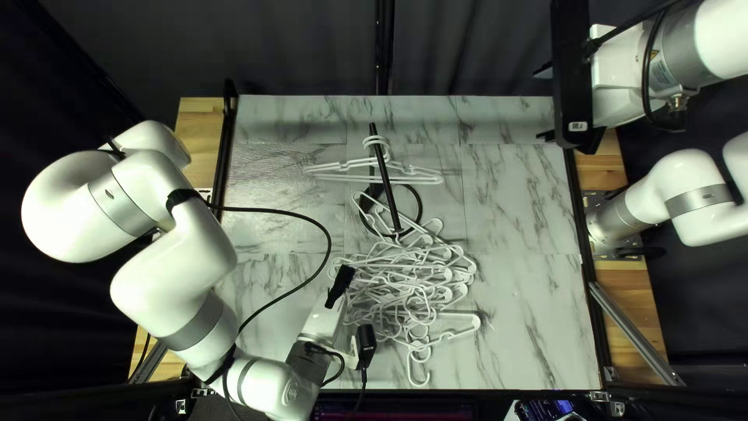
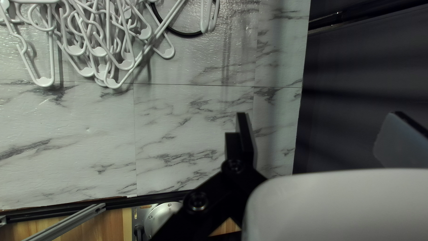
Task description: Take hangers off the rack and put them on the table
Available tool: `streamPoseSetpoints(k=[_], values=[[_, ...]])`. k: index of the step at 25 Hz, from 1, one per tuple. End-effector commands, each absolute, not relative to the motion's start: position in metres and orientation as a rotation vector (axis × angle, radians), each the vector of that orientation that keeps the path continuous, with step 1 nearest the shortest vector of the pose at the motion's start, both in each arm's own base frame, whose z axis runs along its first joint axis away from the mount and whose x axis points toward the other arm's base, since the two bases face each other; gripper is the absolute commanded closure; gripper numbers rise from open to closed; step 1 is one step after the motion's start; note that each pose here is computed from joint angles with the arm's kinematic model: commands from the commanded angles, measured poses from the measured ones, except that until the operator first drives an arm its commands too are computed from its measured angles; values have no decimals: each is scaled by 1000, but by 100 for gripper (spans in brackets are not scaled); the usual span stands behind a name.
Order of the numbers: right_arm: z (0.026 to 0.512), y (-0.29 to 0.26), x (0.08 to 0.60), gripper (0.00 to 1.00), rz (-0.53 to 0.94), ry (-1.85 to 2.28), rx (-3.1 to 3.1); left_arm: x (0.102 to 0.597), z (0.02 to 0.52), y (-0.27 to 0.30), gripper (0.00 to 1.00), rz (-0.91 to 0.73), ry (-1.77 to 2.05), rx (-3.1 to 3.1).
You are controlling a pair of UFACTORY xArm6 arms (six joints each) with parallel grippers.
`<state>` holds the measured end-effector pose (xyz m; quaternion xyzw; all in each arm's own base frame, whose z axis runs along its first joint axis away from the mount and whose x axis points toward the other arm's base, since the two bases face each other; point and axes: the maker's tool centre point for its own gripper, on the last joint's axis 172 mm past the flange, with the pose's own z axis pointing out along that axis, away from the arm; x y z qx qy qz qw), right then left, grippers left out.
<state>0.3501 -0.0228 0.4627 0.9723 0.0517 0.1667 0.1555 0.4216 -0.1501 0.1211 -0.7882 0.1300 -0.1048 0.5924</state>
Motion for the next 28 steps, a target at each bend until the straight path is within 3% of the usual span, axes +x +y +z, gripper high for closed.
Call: streamPoseSetpoints(k=[1, 3, 4, 5, 6, 7, 19, 28], values=[[463, -23, 350, 0, 477, 148, 2785, 419, 112, -149, 97, -258, 295, -1827], [463, -23, 350, 0, 477, 148, 2785, 420, 106, -147, 90, -262, 290, -1833], [463, -23, 350, 0, 477, 148, 2785, 420, 105, -147, 81, -263, 289, -1838], [463, -23, 350, 0, 477, 148, 2785, 421, 103, -147, 29, -263, 288, -1846], [463, -23, 350, 0, 477, 148, 2785, 422, 103, -149, 19, -270, 293, -1862], [463, -23, 350, 0, 477, 148, 2785, 422, 103, -150, 0, -273, 296, -1870], [463, -23, 350, 0, 477, 148, 2785, 428, 118, -161, 0, -353, 335, -1978], [463, -23, 350, 0, 477, 148, 2785, 426, 129, -165, 0, -525, 232, -2102]])
